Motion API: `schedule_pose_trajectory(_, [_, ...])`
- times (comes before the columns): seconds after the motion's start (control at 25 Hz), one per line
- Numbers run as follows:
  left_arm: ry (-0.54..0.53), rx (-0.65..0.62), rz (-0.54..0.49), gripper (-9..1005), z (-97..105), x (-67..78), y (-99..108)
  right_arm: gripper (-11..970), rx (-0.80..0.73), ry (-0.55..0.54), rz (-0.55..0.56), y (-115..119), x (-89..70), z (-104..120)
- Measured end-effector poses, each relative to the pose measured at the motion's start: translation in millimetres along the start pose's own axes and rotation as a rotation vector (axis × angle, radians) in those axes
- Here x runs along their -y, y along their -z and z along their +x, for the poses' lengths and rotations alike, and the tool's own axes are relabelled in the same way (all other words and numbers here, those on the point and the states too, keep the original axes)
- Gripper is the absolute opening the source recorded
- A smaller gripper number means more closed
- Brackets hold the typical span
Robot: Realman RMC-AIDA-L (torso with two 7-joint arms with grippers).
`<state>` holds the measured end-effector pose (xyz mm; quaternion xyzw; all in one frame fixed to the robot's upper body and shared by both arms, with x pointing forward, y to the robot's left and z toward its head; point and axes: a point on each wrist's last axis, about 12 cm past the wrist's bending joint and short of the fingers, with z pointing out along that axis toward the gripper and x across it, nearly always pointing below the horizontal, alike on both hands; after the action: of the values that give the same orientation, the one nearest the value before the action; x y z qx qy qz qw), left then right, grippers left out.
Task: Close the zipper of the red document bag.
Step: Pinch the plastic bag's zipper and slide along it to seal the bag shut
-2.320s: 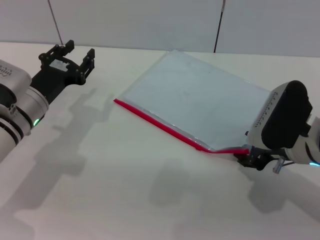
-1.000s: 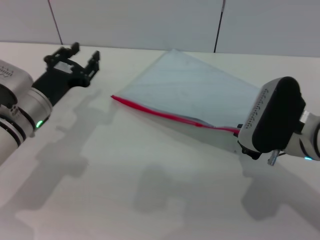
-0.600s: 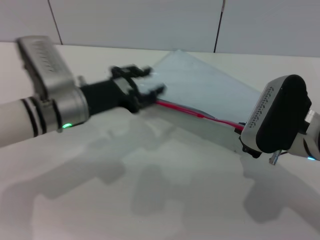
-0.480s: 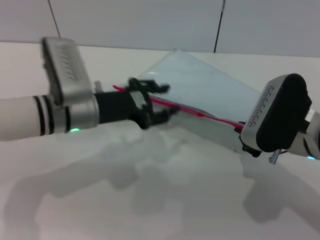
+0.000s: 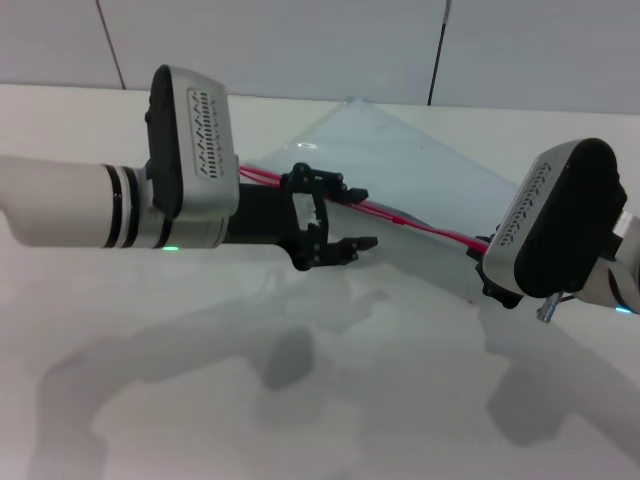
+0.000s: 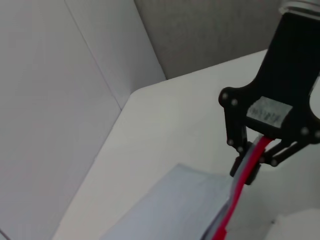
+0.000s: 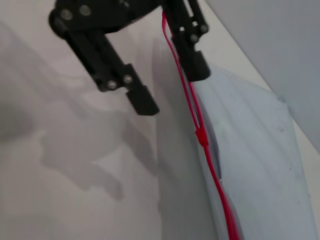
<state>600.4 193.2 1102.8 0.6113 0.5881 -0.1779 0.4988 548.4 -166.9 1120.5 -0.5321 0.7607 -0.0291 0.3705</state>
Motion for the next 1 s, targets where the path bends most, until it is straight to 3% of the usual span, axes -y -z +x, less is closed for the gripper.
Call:
schedule_pose_trajectory(0.48, [-0.080, -0.038, -0.011, 542, -6.1, 1.0, -6.6, 54, 0.016, 0.001, -0.004, 5.9, 0.0, -8.0])
schedule_pose_trajectory(1.0, [-0.083, -0.038, -0.009, 534, -13.0, -0.7, -15.5, 65, 0.021, 0.012, -0.011, 8.1, -1.8, -12.0])
